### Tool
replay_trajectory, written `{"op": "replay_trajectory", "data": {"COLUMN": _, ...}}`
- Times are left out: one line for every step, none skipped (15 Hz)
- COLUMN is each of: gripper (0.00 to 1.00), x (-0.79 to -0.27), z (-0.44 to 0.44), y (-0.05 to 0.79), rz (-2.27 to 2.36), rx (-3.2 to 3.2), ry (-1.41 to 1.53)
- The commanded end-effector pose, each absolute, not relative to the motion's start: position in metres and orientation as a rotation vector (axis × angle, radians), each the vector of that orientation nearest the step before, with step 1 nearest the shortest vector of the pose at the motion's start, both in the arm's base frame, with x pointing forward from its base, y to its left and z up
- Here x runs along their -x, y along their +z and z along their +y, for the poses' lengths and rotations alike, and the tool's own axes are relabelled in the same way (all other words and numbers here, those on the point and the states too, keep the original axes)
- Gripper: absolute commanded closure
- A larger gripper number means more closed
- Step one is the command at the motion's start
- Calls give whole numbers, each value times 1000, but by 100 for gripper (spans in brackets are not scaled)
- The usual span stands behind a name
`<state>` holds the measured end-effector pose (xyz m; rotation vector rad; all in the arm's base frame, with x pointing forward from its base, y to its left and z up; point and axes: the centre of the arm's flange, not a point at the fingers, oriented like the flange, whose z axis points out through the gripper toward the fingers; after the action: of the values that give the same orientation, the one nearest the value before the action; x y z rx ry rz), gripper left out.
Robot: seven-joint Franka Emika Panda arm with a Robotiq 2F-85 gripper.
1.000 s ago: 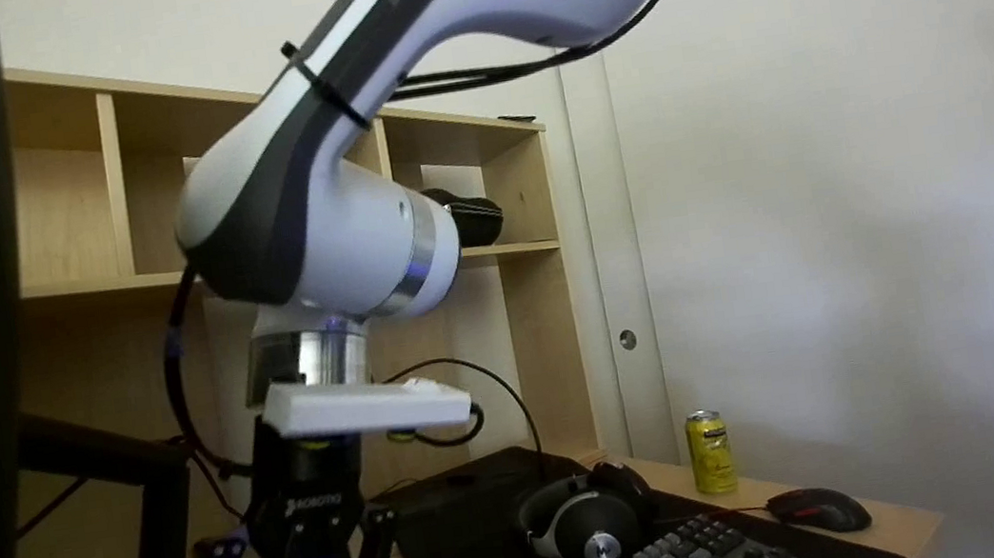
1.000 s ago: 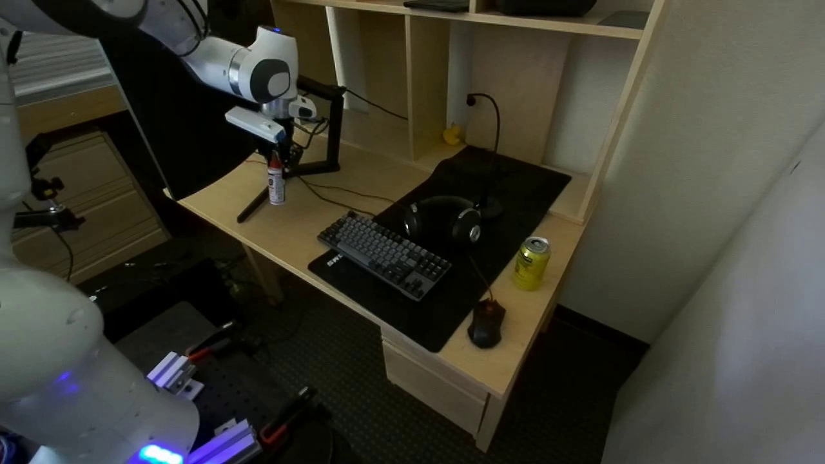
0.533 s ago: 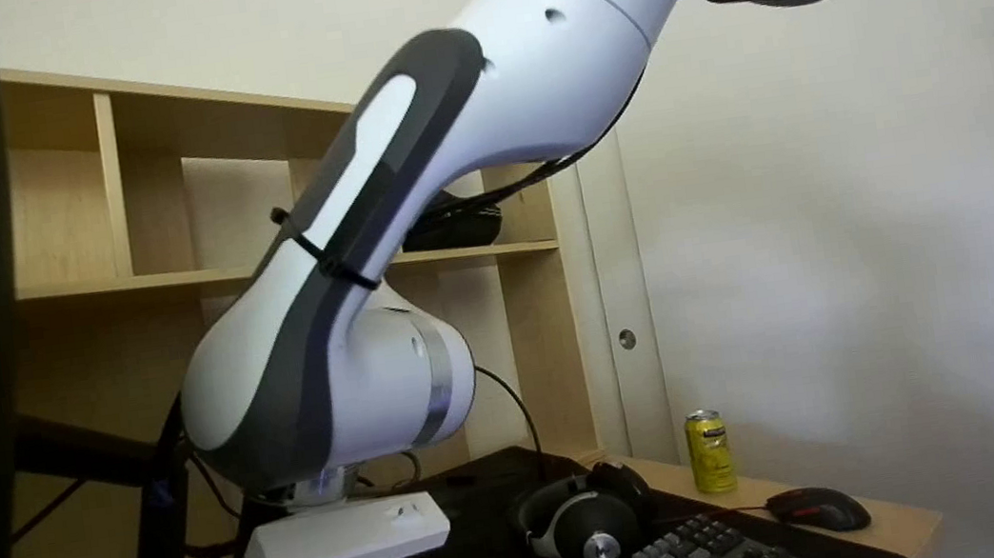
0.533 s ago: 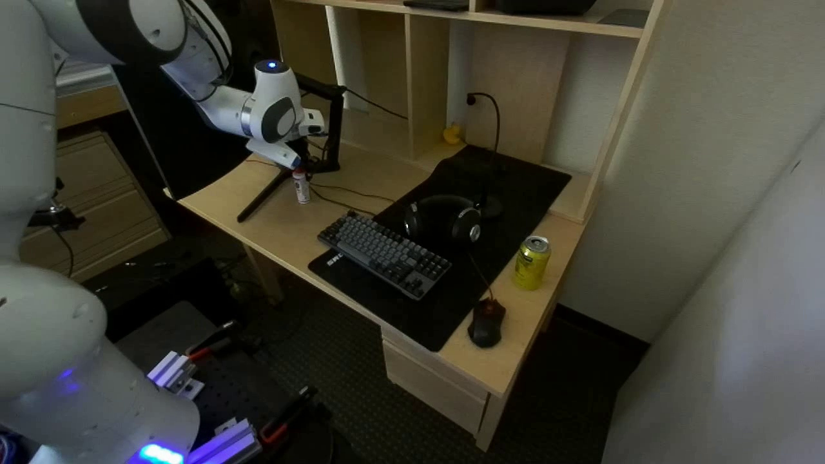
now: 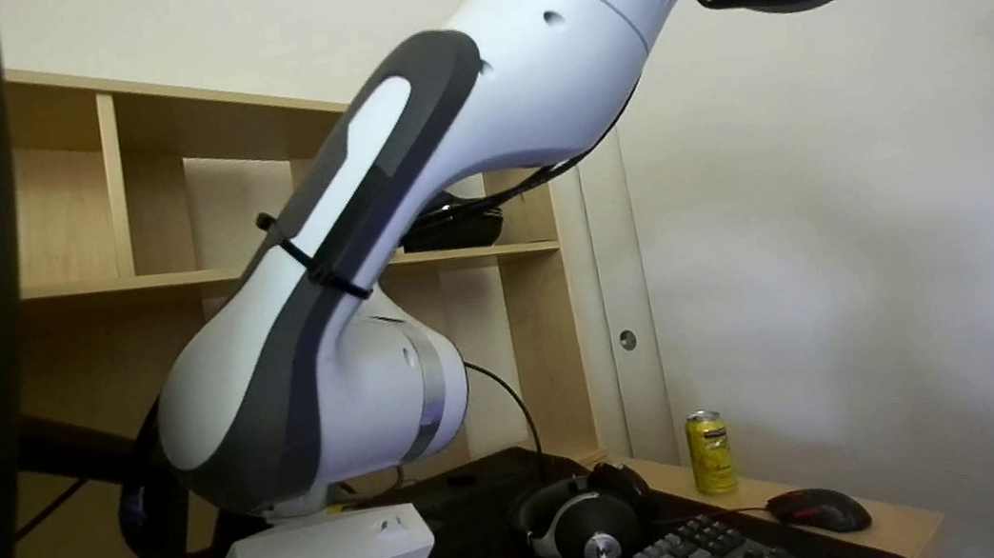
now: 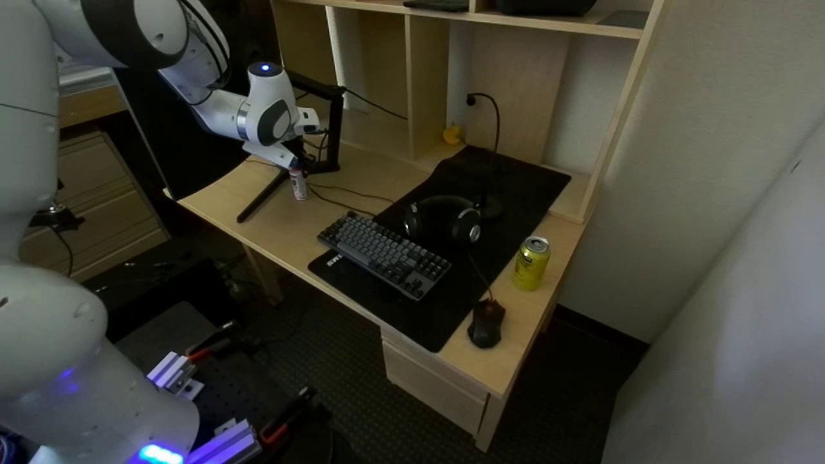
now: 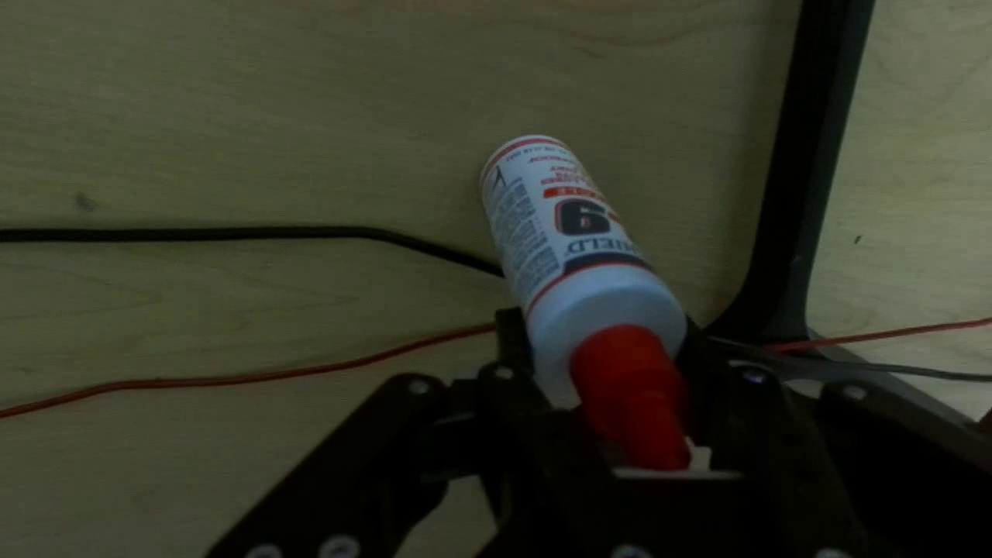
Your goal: Move the glue forward then move the can from right to left.
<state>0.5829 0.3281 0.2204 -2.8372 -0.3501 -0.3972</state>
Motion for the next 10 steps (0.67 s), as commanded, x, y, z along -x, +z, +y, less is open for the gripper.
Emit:
{"op": "replay_trajectory", "data": {"gripper": 80, "x": -566, "z": 340, "y": 241, "rz": -466, "rx": 2891, "ry": -352}}
{"op": "replay_trajectory", "data": {"gripper": 80, "x": -563, "z": 344, "y": 242, "rz": -498, "rx": 2916, "ry": -352}}
{"op": "replay_trajectory", "data": {"gripper": 80, "x": -562, "z": 345, "y": 242, "rz": -513, "rx": 2940, "ry": -336}}
{"op": "replay_trajectory", "data": {"gripper": 80, "x": -561, "z": 346, "y": 243, "rz": -530, "rx": 2966, "ry": -328}}
{"op": "replay_trajectory", "data": {"gripper": 80, "x": -560, "z": 346, "y": 242, "rz": -545, "rx": 2981, "ry": -326}}
{"op": "replay_trajectory", "data": {"gripper": 80, "x": -559, "z": 345, "y": 241, "rz": -555, "rx": 2998, "ry": -325}}
{"op": "replay_trajectory", "data": {"gripper": 80, "x": -559, "z": 346, "y": 241, "rz": -559, "rx": 3004, "ry": -325}}
{"op": "replay_trajectory", "data": {"gripper": 80, "x": -558, "z": 346, "y": 240, "rz": -554, "rx": 3003, "ry": -329}}
{"op": "replay_trajectory", "data": {"gripper": 80, "x": -557, "z": 347, "y": 239, "rz": -546, "rx": 2994, "ry": -339}}
{"op": "replay_trajectory", "data": {"gripper": 80, "x": -557, "z": 348, "y": 238, "rz": -529, "rx": 2983, "ry": -356}}
